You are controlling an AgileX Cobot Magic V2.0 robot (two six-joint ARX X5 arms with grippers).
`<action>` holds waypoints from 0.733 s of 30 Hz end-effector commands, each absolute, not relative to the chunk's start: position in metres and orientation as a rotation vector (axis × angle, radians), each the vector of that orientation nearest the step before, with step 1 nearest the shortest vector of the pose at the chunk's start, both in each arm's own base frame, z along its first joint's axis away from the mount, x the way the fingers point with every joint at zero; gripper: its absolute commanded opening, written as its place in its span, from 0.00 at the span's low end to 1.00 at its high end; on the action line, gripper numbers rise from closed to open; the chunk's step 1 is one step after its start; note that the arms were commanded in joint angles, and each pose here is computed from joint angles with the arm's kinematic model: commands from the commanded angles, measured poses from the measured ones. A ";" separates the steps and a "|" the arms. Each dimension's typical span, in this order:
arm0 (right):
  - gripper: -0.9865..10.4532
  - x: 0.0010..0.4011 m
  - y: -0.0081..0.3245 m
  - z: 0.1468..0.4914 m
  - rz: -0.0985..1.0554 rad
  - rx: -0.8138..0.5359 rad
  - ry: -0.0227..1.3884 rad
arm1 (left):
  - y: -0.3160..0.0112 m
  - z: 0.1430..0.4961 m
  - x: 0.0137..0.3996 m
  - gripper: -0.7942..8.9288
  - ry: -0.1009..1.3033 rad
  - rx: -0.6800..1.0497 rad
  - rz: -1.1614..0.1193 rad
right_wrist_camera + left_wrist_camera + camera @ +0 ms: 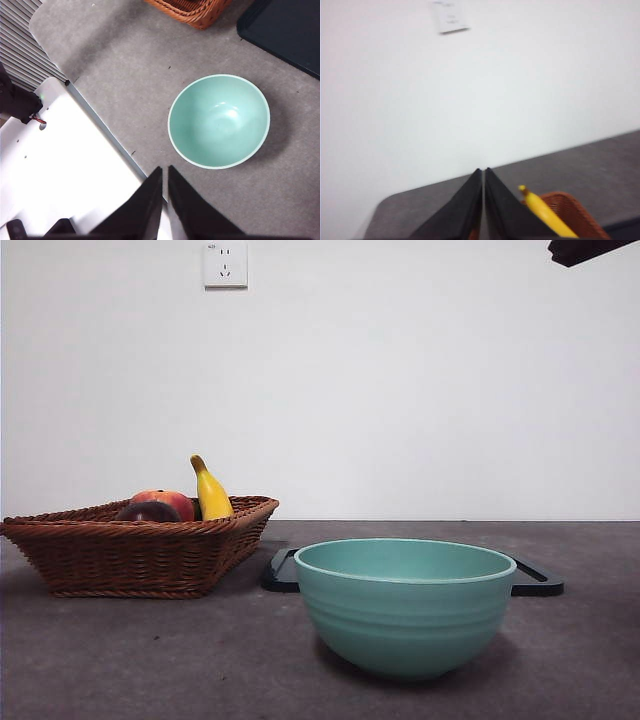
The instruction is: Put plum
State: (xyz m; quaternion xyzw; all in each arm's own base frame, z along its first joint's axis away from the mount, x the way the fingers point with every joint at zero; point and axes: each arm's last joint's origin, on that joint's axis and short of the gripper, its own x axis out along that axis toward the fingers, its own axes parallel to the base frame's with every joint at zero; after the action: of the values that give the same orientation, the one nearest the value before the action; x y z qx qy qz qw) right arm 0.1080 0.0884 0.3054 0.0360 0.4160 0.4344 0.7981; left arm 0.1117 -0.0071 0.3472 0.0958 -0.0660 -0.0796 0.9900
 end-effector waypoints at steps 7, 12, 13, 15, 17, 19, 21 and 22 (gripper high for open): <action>0.09 0.109 0.090 0.311 0.951 0.067 0.866 | -0.004 0.264 0.104 0.09 -0.117 0.192 -0.075; 0.09 0.109 0.090 0.311 0.951 0.067 0.867 | -0.004 0.216 0.102 0.09 -0.052 0.184 -0.080; 0.09 0.109 0.090 0.311 0.951 0.067 0.867 | -0.004 0.210 0.101 0.09 -0.045 0.176 -0.081; 0.09 0.109 0.090 0.311 0.951 0.067 0.866 | -0.004 0.199 0.100 0.09 -0.037 0.164 -0.082; 0.09 0.109 0.090 0.311 0.951 0.067 0.866 | -0.004 0.191 0.099 0.09 -0.031 0.164 -0.083; 0.09 0.109 0.090 0.311 0.951 0.067 0.867 | -0.004 0.183 0.099 0.09 -0.026 0.163 -0.083; 0.09 0.109 0.090 0.311 0.951 0.067 0.867 | -0.004 0.177 0.098 0.09 -0.011 0.163 -0.084; 0.09 0.109 0.090 0.311 0.951 0.067 0.866 | -0.004 0.174 0.098 0.09 0.000 0.162 -0.085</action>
State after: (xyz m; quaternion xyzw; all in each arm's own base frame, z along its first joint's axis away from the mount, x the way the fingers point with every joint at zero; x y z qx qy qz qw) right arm 0.1080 0.0884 0.3054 0.0360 0.4160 0.4344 0.7981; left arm 0.0980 -0.0040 0.1761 0.0845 -0.0015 -0.0462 0.9953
